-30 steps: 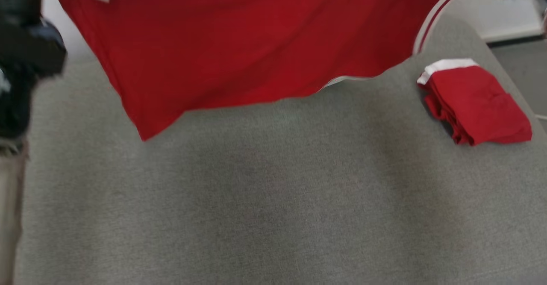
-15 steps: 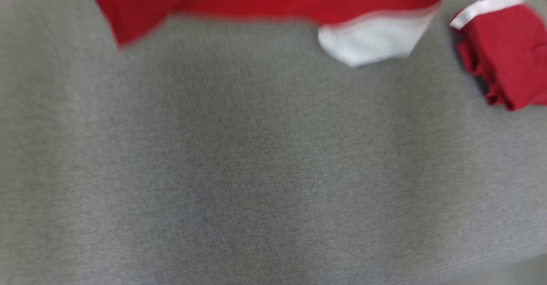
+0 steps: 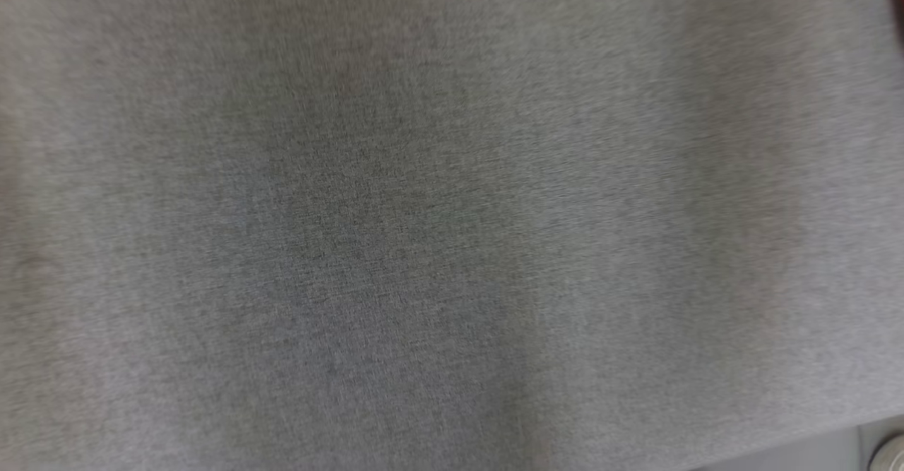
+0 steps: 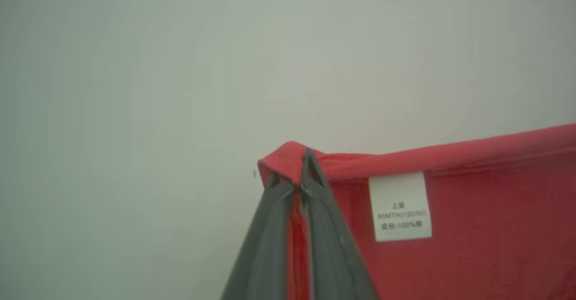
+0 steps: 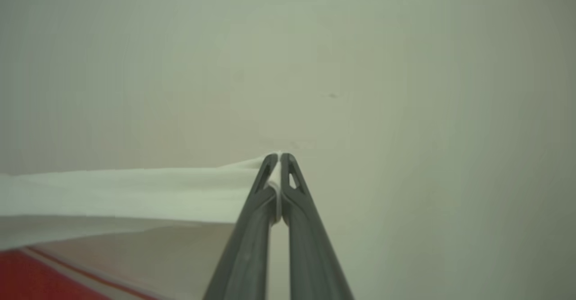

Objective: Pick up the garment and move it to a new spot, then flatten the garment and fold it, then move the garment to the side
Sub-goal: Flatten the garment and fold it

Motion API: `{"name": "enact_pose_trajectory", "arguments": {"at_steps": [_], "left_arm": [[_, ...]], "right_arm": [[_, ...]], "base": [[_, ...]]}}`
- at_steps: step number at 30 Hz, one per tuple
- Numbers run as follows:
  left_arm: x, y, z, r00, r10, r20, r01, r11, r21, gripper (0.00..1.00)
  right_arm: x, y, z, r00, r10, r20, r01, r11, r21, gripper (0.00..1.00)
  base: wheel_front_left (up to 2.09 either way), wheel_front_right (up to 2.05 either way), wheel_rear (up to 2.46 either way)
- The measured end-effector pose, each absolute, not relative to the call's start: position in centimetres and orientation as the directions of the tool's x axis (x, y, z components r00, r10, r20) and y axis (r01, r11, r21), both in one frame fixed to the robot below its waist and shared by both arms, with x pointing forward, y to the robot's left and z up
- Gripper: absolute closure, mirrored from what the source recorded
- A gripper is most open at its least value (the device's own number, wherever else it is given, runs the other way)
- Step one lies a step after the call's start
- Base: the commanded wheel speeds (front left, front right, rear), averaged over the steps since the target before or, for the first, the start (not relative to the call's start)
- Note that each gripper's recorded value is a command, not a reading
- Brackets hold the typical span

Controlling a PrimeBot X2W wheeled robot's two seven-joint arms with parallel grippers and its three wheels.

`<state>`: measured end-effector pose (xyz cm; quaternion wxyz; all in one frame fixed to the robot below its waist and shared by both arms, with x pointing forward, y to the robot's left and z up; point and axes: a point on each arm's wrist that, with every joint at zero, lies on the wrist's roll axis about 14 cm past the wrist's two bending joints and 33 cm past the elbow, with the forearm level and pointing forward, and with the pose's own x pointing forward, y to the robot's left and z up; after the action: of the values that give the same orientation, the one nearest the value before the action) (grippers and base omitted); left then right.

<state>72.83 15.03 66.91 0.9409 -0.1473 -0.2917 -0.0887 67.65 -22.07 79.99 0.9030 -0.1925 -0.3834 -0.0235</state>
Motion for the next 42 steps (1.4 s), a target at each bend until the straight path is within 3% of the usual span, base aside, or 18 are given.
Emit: {"name": "enact_pose_trajectory", "arguments": {"at_steps": [6,14,20,28,35,42], "left_arm": [[74.3,14.1,55.9,0.905,-0.127,0.405,0.245,0.936,-0.253,1.0],[70.9,12.8,50.1,0.938,-0.192,0.29,0.282,0.907,-0.312,1.0],[63.9,12.2,46.6,0.964,-0.212,0.162,0.262,0.866,-0.426,1.0],[55.6,12.8,46.0,0.977,-0.201,0.067,0.207,0.847,-0.489,1.0],[50.2,13.7,46.9,0.985,-0.166,0.034,0.16,0.849,-0.503,1.0],[44.9,14.1,46.7,0.987,-0.158,-0.018,0.131,0.872,-0.471,1.0]], "right_arm": [[71.5,-21.6,68.0,0.848,0.143,0.51,0.099,0.904,-0.417,1.0],[69.7,-21.1,59.1,0.924,0.192,0.332,-0.041,0.91,-0.413,1.0],[63.5,-22.9,52.3,0.993,0.116,-0.018,-0.115,0.937,-0.329,1.0],[51.1,-24.6,48.3,0.927,0.0,-0.376,-0.105,0.96,-0.259,1.0],[43.0,-23.8,47.5,0.86,-0.022,-0.51,-0.089,0.977,-0.193,1.0],[37.2,-23.6,46.2,0.794,-0.033,-0.607,-0.073,0.986,-0.149,1.0]], "base": [[0.0,0.0,0.0],[0.0,0.0,0.0],[0.0,0.0,0.0],[0.0,0.0,0.0],[0.0,0.0,0.0],[0.0,0.0,0.0]]}}
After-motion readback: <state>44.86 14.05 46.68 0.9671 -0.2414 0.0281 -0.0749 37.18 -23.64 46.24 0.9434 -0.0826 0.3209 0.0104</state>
